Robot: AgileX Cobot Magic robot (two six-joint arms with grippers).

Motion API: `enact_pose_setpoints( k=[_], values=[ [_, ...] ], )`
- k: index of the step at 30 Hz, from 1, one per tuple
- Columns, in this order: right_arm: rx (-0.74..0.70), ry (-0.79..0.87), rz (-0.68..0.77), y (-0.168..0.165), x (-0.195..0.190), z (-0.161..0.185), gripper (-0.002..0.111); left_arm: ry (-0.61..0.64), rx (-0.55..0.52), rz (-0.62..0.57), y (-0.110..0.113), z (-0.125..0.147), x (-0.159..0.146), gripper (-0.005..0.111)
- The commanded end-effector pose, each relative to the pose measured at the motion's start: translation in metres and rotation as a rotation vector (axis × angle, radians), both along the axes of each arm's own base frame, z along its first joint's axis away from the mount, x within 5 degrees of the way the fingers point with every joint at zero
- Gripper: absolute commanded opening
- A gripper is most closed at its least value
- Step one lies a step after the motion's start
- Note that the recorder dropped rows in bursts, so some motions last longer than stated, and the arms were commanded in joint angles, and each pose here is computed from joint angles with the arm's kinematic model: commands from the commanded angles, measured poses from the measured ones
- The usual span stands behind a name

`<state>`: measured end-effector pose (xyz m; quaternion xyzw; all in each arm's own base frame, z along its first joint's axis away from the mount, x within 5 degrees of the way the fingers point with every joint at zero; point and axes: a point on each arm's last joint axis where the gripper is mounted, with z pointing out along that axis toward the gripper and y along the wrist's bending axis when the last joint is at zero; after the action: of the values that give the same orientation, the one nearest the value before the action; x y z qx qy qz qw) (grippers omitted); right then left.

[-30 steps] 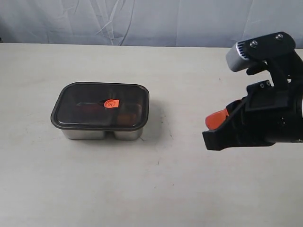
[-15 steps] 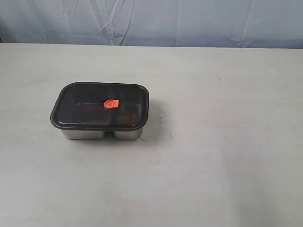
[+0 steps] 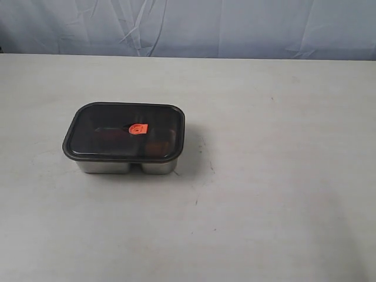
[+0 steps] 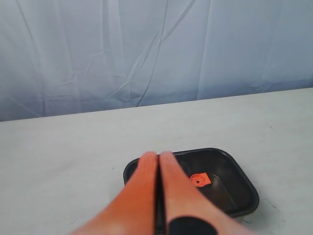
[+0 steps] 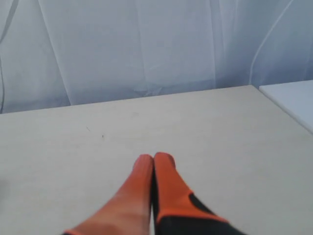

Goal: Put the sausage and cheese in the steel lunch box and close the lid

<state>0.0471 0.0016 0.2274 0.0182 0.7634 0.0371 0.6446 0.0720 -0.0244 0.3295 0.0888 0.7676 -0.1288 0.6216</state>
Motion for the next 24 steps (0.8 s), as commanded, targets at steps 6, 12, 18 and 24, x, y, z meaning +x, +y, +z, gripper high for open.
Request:
enact_pose_setpoints(
  k=[6, 12, 18, 24],
  values=[
    [0.005, 0.090, -0.002, 0.000, 0.004, -0.034, -0.001, -0.011, 0.000, -0.003, 0.000, 0.001, -0.001, 0.000],
    [0.004, 0.127, -0.003, 0.000, 0.005, -0.048, -0.001, -0.015, -0.002, -0.003, 0.000, 0.001, -0.001, 0.000],
    [0.122, 0.115, 0.013, 0.004, 0.006, -0.047, -0.001, -0.039, -0.009, 0.000, 0.000, 0.003, -0.001, 0.000],
    [0.140, 0.116, 0.018, 0.005, 0.006, -0.047, -0.001, -0.039, -0.009, 0.000, 0.000, 0.003, -0.001, 0.000]
  ],
)
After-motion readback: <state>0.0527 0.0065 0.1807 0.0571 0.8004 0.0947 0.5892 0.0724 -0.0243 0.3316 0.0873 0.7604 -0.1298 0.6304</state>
